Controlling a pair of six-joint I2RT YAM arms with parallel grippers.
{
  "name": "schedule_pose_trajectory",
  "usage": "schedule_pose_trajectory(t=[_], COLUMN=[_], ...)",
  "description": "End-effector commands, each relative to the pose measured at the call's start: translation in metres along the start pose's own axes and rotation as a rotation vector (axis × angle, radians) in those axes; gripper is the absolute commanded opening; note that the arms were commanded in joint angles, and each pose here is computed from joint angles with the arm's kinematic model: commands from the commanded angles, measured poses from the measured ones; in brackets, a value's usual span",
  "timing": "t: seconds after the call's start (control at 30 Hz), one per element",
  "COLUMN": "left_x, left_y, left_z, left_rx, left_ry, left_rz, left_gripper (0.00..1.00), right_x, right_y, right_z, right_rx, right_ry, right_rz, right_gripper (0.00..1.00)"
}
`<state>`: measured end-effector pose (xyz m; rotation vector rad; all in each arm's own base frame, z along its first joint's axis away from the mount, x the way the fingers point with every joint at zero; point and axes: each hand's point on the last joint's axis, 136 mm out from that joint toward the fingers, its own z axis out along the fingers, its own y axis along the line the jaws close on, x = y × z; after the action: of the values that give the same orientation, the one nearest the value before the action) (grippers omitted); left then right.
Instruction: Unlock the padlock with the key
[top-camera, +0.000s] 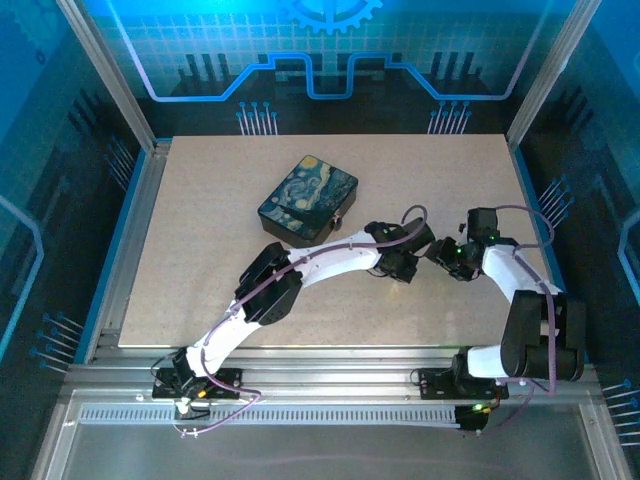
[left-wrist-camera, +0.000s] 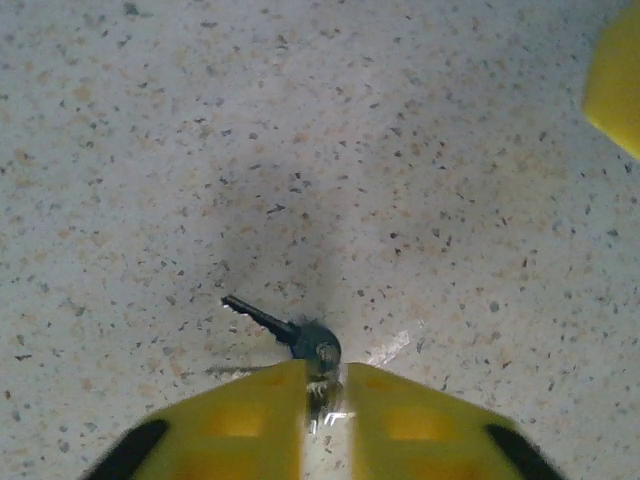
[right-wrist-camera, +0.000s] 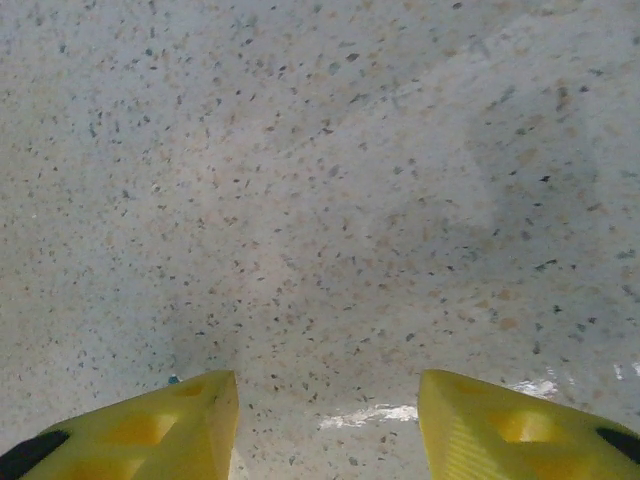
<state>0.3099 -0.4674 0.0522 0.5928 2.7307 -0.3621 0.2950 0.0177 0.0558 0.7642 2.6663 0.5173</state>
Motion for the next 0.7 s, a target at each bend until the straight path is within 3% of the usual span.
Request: schedule_pose_trajectory(t=[0.0, 0.1, 0.2, 0.4, 0.67], left_x=[-0.007, -0.011, -0.010, 0.014, 0.043], left_y=[-0.002, 0.007, 0.019, 0.067, 0.105], left_z=[-0.006, -0.026, -0.048, -0.066, -0.079], left_rx=[0.025, 0.054, 0.113, 0.078, 0.053], left_ry=[-0.016, -0.034, -0.054, -0.054, -0.081], left_rz=[-0.020, -0.044, -0.079, -0.134, -0.199], left_gripper=[0.30, 0.39, 0.42, 0.43, 0.41], right_x=[0.015, 0.028, 0.043, 0.068, 0.083], right_y=[0.009, 0.024, 0.038, 0.057, 0.052], right_z=[0.002, 0.006, 0.010, 0.015, 0.030], right_rx=[-0.051, -0.072, -0.075, -0.062, 0.004], right_ry=[0.075, 0.124, 0.161, 0.226, 0.273], right_rz=[-0.023, -0.078, -0.145, -0.275, -0.341], right_gripper=[0.50, 0.48, 0.44, 0.44, 0.44])
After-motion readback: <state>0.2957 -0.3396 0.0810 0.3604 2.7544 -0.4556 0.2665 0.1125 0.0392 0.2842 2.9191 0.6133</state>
